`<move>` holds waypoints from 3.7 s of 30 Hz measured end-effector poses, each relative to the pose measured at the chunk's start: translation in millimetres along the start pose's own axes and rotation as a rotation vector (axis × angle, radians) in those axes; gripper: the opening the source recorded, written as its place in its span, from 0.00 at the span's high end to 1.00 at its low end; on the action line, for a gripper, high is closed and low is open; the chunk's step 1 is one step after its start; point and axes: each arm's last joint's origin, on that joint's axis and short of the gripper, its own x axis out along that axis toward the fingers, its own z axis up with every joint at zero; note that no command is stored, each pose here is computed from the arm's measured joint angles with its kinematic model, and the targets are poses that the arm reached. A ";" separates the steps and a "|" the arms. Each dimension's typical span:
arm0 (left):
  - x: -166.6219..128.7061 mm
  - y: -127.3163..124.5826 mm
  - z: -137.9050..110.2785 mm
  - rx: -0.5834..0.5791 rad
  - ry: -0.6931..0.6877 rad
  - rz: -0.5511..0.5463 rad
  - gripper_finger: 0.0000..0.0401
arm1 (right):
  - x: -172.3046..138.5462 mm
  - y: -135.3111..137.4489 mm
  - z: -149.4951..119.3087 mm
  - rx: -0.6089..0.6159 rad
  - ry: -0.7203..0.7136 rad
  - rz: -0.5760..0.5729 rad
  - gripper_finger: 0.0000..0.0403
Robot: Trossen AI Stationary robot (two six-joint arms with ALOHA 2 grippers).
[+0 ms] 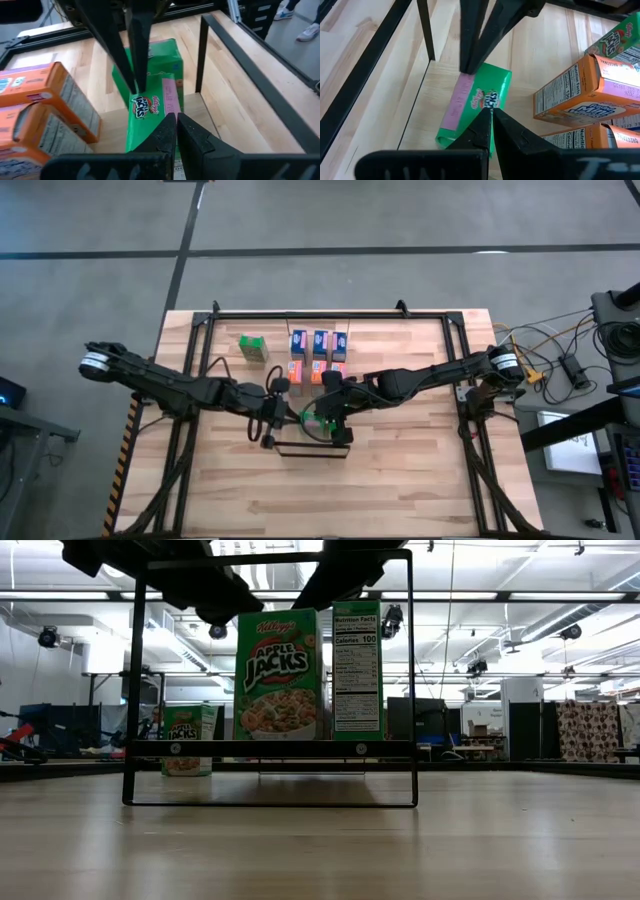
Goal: Stack cereal on shelf
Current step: Put the bottom green cereal box on the shelf aligned with the other green cereal box
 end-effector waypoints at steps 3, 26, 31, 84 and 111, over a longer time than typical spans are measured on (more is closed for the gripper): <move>-1.7 0.3 0.0 0.011 0.005 0.008 1.00 | -0.1 0.0 -0.1 0.008 0.001 0.000 0.98; -6.9 4.4 4.4 0.061 0.005 0.116 1.00 | -0.9 6.5 -0.7 0.025 0.014 0.032 0.98; -10.2 5.1 7.8 0.063 -0.007 0.126 1.00 | -1.0 7.9 0.7 0.024 0.000 0.041 0.98; -12.2 -0.1 2.0 0.052 0.027 0.039 1.00 | -4.2 5.2 0.5 0.009 0.047 -0.029 0.98; -9.3 0.7 -9.3 0.042 -0.035 0.102 1.00 | -3.8 5.3 0.0 0.026 0.048 -0.028 0.98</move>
